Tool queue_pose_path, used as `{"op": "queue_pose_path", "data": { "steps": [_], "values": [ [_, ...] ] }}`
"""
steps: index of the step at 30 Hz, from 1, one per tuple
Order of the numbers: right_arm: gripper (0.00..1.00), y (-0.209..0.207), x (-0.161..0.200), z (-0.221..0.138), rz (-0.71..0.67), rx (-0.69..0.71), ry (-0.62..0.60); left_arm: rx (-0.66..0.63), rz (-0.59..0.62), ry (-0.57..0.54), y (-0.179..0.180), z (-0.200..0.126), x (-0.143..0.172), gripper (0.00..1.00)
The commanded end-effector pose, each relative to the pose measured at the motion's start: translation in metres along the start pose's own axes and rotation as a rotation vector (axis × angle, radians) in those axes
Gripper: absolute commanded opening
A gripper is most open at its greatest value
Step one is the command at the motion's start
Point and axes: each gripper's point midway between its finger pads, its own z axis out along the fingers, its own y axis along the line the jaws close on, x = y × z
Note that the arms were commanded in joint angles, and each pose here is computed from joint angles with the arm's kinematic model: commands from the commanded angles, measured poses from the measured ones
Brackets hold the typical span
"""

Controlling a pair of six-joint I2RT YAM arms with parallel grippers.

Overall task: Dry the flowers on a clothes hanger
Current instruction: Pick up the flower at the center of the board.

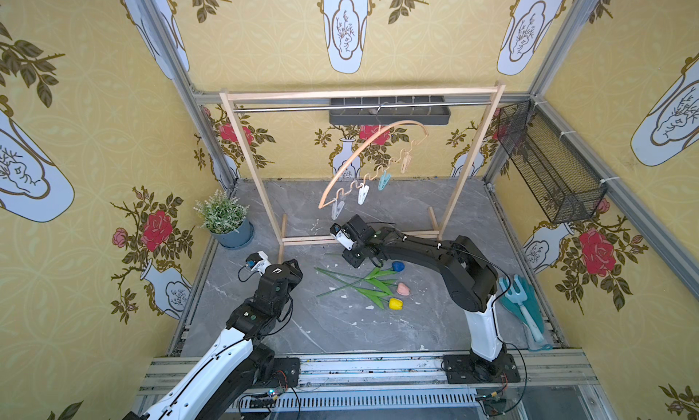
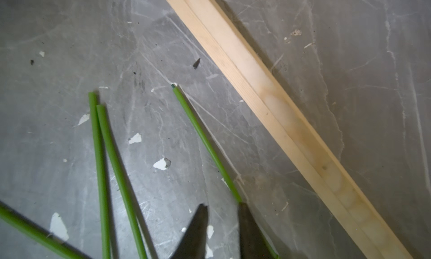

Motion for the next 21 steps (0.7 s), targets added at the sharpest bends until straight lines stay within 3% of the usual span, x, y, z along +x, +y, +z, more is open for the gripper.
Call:
{"op": "queue_pose_path", "data": {
  "steps": [1,5,10,14,21],
  "values": [
    [0.64,-0.016,0.02,0.008,0.041,0.0,0.093,0.02,-0.02,-0.002,-0.003,0.001,0.0,0.49],
    [0.65,-0.028,0.021,0.009,0.062,-0.027,0.11,0.015,-0.037,0.005,0.001,0.003,0.004,0.49],
    [0.57,-0.03,0.013,0.007,0.068,-0.102,0.097,0.01,-0.052,0.01,0.003,0.005,0.006,0.49],
    [0.56,-0.019,0.016,0.006,0.061,-0.162,0.114,0.004,-0.053,0.008,0.005,0.005,0.006,0.48],
    [0.51,-0.019,0.033,0.018,0.05,-0.136,0.159,0.007,-0.073,0.01,0.01,0.006,0.01,0.47]
  ]
}}
